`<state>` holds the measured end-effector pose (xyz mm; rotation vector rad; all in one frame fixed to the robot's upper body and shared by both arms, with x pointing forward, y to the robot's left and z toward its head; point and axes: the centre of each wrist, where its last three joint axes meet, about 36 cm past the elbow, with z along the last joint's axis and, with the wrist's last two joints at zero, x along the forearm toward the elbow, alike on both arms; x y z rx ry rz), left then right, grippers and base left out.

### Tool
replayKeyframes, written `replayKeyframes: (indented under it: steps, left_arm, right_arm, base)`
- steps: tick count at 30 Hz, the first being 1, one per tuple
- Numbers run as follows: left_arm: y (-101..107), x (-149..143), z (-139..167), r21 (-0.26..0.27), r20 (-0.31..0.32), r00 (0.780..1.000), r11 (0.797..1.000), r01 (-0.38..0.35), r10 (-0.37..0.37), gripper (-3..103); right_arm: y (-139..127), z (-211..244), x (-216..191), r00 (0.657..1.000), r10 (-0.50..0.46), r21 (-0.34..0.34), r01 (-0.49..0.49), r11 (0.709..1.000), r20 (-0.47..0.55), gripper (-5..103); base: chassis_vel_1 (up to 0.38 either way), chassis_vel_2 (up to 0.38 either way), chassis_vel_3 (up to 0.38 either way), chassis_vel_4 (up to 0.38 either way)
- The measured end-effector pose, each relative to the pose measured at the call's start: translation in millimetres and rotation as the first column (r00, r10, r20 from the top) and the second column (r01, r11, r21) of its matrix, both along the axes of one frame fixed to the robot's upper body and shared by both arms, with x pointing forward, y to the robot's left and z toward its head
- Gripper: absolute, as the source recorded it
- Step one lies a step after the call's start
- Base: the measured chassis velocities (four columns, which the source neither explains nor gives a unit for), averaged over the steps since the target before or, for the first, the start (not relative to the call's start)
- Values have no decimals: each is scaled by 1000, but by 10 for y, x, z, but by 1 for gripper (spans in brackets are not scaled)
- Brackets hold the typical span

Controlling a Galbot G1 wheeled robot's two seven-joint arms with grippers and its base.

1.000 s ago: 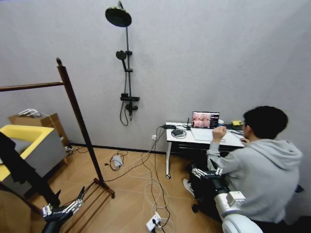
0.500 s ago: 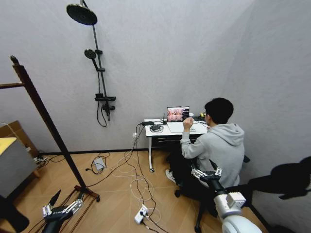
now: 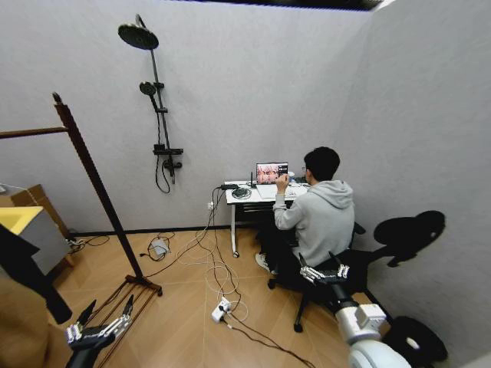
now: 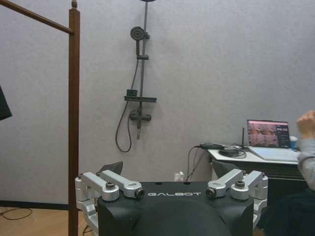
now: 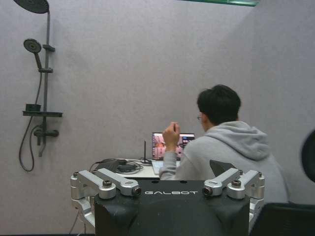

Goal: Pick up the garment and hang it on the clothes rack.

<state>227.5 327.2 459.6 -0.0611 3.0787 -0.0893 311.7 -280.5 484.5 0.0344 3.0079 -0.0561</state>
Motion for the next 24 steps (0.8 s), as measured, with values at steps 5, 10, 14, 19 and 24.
replayKeyframes:
  steps: [5, 10, 14, 19, 24]
  left_arm:
    - [-1, 1, 1, 0, 0, 1000, 1000, 1, -1, 100]
    - [-1, 2, 1, 0, 1, 1000, 1000, 1, -1, 100]
    - [-1, 2, 1, 0, 1, 1000, 1000, 1, -1, 100]
    - [-1, 1, 1, 0, 0, 1000, 1000, 1, -1, 100]
    - [-1, 1, 0, 0, 0, 1000, 1000, 1, -1, 100]
  right_arm:
    - [15, -7, 3, 1000, 3, 0, -3, 1000, -1, 100]
    - [40, -7, 11, 1000, 8, 0, -8, 1000, 1, 100]
    - [69, -24, 1, 1000, 13, 2, -13, 1000, -5, 100]
    - [74, -25, -5, 1000, 14, 2, -14, 1000, -6, 100]
    - [82, -29, -8, 1000, 16, 1, -16, 1000, -6, 100]
  base:
    - [-3, -219, -143, 59]
    - [-67, -23, -2, -72]
    - [-14, -3, -60, -40]
    - [97, -100, -90, 101]
    - [149, -171, -136, 147]
